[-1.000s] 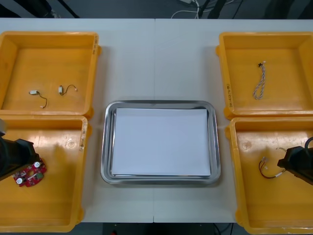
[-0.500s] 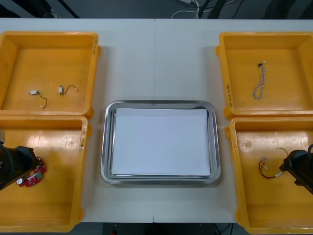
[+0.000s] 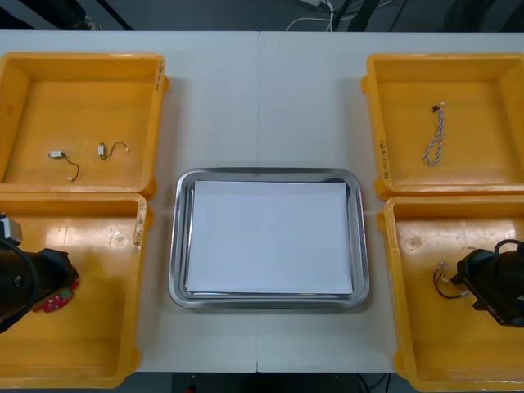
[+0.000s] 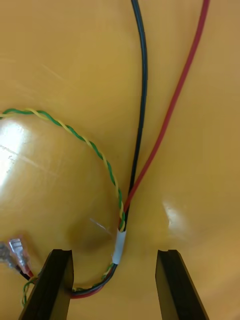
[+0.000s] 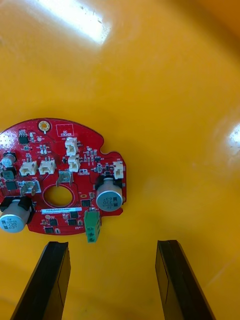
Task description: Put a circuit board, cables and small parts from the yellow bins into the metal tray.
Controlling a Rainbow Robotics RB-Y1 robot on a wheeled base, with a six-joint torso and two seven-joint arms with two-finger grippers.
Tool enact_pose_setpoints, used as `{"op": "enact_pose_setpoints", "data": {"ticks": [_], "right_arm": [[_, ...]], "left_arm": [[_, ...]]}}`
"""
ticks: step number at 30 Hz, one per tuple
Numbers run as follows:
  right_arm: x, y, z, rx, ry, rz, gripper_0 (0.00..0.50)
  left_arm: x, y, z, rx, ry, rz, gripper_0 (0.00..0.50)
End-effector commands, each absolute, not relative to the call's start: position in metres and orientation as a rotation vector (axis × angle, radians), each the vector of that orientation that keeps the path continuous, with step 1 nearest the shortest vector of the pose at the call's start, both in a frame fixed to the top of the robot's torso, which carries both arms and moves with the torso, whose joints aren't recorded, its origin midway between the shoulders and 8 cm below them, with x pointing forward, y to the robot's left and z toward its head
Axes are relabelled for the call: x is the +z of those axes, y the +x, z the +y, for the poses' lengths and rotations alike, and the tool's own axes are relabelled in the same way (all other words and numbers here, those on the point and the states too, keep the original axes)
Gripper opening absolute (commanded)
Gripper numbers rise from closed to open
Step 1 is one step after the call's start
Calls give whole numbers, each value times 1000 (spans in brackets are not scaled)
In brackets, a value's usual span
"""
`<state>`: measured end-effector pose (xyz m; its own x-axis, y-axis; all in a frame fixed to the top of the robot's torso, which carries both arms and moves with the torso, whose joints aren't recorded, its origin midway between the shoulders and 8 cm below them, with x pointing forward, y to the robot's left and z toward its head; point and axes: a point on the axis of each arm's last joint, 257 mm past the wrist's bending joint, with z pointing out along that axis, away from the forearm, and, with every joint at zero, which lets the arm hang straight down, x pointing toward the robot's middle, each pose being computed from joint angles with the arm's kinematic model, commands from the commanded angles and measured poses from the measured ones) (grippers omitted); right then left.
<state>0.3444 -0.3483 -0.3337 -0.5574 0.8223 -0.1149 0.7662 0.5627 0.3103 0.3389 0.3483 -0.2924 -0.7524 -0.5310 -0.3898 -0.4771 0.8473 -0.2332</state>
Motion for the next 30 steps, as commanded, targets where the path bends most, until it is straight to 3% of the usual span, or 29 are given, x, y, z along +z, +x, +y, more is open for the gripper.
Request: {"op": "enact_pose_setpoints", "data": {"ticks": [1, 24, 25, 26, 27, 28, 29, 30], "right_arm": [[-329, 358, -342, 357, 1353, 2512, 479], [-345, 349, -338, 339, 1382, 2551, 475], [-345, 348, -339, 336, 1382, 2553, 350], [-345, 349, -339, 337, 1380, 2552, 299], [-345, 349, -338, 339, 1379, 2553, 299], [-345, 349, -339, 336, 1376, 2554, 210], [-344, 349, -338, 337, 1373, 2554, 210], [-345, 349, -338, 338, 1375, 2555, 175]], "left_arm": [[-307, 335, 345, -193, -854, 2550, 500], [-330, 322, 347, -163, -833, 2560, 500], [-330, 322, 348, -158, -831, 2558, 500], [-330, 322, 348, -156, -831, 2557, 500], [-330, 322, 350, -150, -830, 2557, 500], [-330, 322, 349, -150, -831, 2556, 500], [-330, 323, 350, -148, -831, 2555, 500], [-330, 323, 351, -145, -831, 2553, 500]]}}
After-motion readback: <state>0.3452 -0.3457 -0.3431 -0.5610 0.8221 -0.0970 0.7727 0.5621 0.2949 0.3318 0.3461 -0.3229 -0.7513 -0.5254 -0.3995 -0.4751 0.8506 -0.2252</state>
